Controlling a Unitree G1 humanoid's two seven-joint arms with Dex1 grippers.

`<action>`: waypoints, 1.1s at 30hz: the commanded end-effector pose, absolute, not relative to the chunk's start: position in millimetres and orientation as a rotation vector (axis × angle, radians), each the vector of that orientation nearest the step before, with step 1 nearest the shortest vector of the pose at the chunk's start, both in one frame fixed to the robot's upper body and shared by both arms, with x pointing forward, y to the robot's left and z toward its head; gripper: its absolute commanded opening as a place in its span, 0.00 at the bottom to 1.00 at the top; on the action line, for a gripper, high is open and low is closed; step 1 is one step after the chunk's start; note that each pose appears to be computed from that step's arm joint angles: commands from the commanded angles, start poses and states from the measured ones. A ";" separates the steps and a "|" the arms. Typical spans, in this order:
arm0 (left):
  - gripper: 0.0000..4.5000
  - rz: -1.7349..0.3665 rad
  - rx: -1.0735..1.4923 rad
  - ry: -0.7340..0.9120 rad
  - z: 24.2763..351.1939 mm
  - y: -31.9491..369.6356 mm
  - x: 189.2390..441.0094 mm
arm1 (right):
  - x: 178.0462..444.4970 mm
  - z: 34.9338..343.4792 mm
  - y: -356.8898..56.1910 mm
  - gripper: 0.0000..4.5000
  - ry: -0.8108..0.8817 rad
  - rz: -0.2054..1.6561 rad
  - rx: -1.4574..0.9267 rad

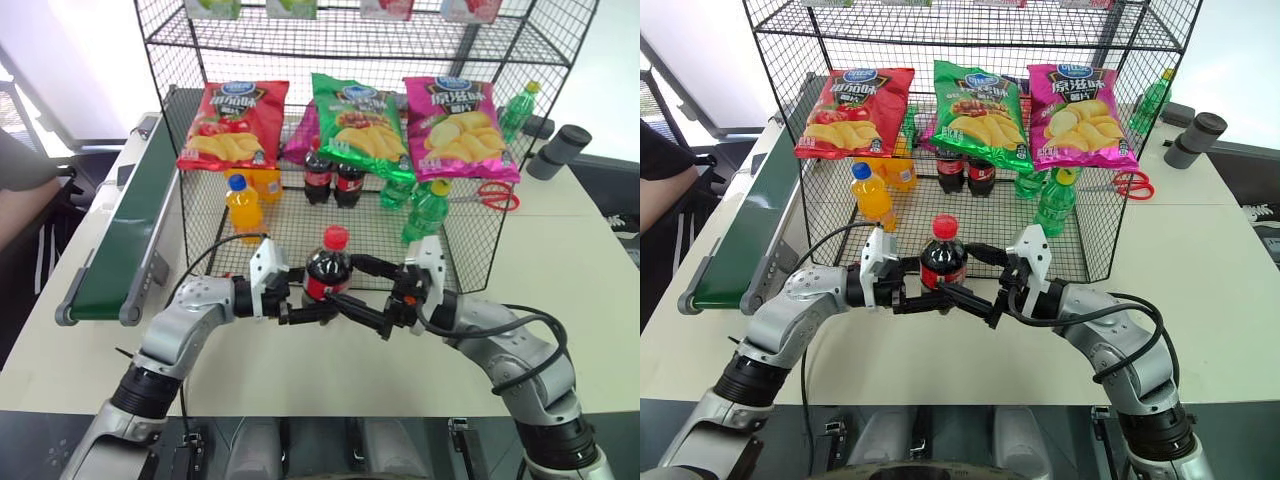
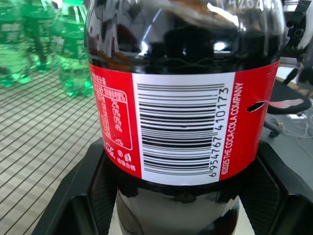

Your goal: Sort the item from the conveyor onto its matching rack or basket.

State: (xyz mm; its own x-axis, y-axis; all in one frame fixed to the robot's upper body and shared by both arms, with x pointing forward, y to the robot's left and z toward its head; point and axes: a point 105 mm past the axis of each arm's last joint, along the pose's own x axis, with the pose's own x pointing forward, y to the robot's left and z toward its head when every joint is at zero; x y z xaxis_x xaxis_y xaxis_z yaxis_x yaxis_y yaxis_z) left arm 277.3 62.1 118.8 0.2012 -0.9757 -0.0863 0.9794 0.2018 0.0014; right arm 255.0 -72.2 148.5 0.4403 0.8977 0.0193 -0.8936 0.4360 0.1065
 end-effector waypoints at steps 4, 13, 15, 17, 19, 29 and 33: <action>0.64 -1.406 0.099 -0.031 136.8 51.6 275.5 | 250.1 161.4 -63.9 1.00 -0.010 1.153 0.113; 0.64 -1.409 0.100 -0.042 138.0 46.1 272.0 | 252.1 158.9 -63.3 0.64 0.006 1.168 0.137; 0.64 -1.414 0.087 -0.032 137.4 46.5 270.9 | 252.7 158.8 -63.4 0.64 0.000 1.161 0.128; 0.75 -1.415 0.060 -0.020 137.6 47.5 270.5 | 253.5 158.6 -63.6 0.64 -0.006 1.155 0.120; 0.98 -1.404 0.057 -0.011 136.6 50.2 271.4 | 255.0 159.5 -64.2 0.64 -0.017 1.145 0.118; 0.99 -1.110 0.118 0.041 111.9 105.7 289.2 | 288.1 158.9 -78.3 0.64 -0.104 0.939 0.025; 0.99 -0.883 0.109 -0.046 117.8 137.9 296.5 | 321.2 146.9 -83.1 0.64 -0.137 0.758 -0.028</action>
State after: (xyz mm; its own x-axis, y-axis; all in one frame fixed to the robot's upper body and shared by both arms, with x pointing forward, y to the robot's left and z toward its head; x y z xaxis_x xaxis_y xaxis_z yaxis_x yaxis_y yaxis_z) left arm 291.7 128.1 100.4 0.5758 -0.8144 -0.0726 0.8176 0.5742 0.0429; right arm 313.3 -84.2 130.2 0.6939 0.7193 0.0335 -0.7194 0.6945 -0.0114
